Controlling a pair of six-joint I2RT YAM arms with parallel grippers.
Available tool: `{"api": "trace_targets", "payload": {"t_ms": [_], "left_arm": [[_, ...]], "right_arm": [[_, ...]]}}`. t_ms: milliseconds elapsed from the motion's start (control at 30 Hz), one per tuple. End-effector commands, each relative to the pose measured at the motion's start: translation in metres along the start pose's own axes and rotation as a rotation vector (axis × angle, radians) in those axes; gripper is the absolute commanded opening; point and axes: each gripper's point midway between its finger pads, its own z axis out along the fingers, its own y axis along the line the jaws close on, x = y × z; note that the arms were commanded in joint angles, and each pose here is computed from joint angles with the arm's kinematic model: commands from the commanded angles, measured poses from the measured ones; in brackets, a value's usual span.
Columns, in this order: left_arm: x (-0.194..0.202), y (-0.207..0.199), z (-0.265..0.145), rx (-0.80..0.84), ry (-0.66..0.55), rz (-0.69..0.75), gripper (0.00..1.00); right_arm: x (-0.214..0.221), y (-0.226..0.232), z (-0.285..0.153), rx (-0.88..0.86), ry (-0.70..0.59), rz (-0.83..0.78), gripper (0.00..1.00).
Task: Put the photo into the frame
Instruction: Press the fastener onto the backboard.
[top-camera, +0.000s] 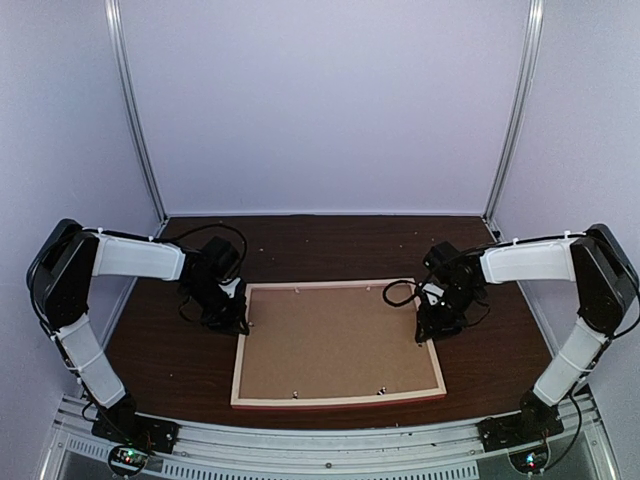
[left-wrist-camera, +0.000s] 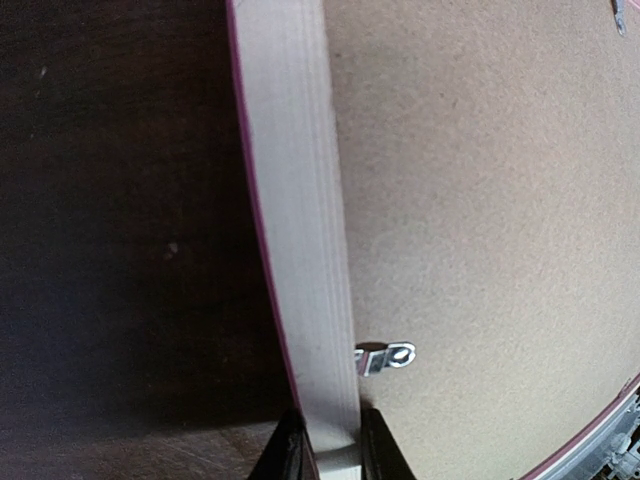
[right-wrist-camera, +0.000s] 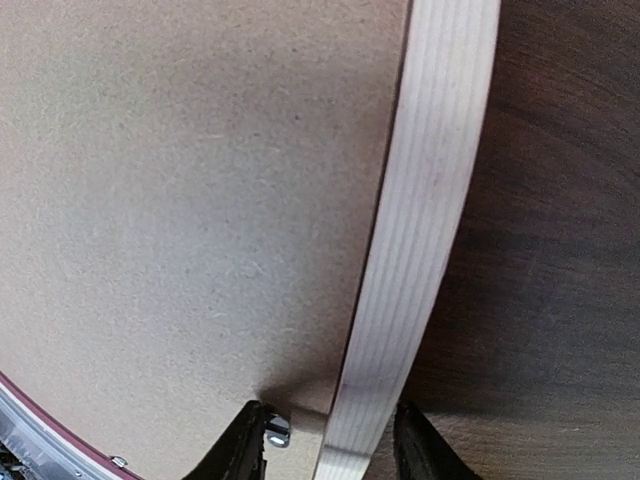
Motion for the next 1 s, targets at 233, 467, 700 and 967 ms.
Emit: {"api": "trace_targets", "payload": {"t_ms": [233,467,700,967], "left_arm": [[-0.006,-0.005,0.022,0.004,-0.016,0.087,0.08],[-0.006,-0.005,0.022,0.006,-0.015,0.088,0.08],[-0.005,-0.005,0.023,0.004,-0.013,0.089,0.08],[-0.005,-0.005,0.023,0.004,-0.011,0.091,0.08]], "right_arm": [[0.01,-0.022,0.01,0.12,0.045,-0.021,0.38],[0.015,-0.032,0.016,0.169,0.077,-0.023,0.33],[0.02,-0.034,0.024,0.169,0.111,-0.024,0.27],[0.026,-0.035,0.028,0.162,0.145,-0.038,0.21]]}}
